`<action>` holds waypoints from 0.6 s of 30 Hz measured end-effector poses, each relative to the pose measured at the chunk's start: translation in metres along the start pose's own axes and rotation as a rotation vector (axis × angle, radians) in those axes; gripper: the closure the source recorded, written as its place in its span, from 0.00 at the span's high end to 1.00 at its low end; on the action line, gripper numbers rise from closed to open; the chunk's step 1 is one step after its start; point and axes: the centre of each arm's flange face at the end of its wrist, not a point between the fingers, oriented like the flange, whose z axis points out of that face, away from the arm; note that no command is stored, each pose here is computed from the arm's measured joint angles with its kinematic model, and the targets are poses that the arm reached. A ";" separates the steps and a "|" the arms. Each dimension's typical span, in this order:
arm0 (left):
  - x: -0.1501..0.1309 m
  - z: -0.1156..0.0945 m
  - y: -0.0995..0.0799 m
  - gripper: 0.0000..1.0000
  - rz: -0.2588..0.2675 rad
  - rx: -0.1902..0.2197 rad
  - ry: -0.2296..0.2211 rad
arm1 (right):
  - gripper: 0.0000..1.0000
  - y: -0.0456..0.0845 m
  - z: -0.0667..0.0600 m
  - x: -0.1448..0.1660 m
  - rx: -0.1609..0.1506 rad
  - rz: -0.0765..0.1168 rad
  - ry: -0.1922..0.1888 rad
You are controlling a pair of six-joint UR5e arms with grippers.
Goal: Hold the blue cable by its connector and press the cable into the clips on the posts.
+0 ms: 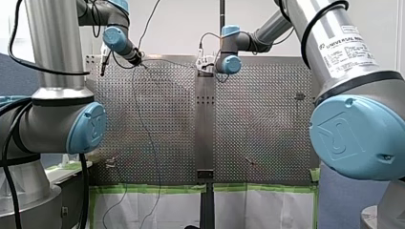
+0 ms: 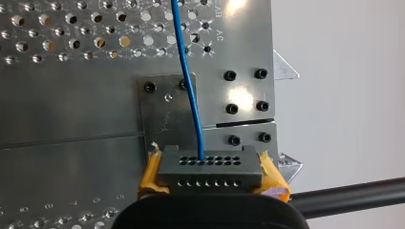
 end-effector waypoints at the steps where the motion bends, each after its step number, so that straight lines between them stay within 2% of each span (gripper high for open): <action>1: 0.000 0.000 0.000 0.99 -0.001 0.000 0.000 | 0.00 0.000 0.000 0.000 0.000 0.000 0.000; 12: 0.000 -0.002 -0.002 0.99 -0.009 -0.020 0.006 | 0.00 0.000 0.000 -0.001 0.000 0.000 -0.003; 18: 0.000 -0.003 -0.005 0.99 -0.012 -0.015 0.006 | 0.00 0.000 0.000 -0.002 0.000 0.000 -0.003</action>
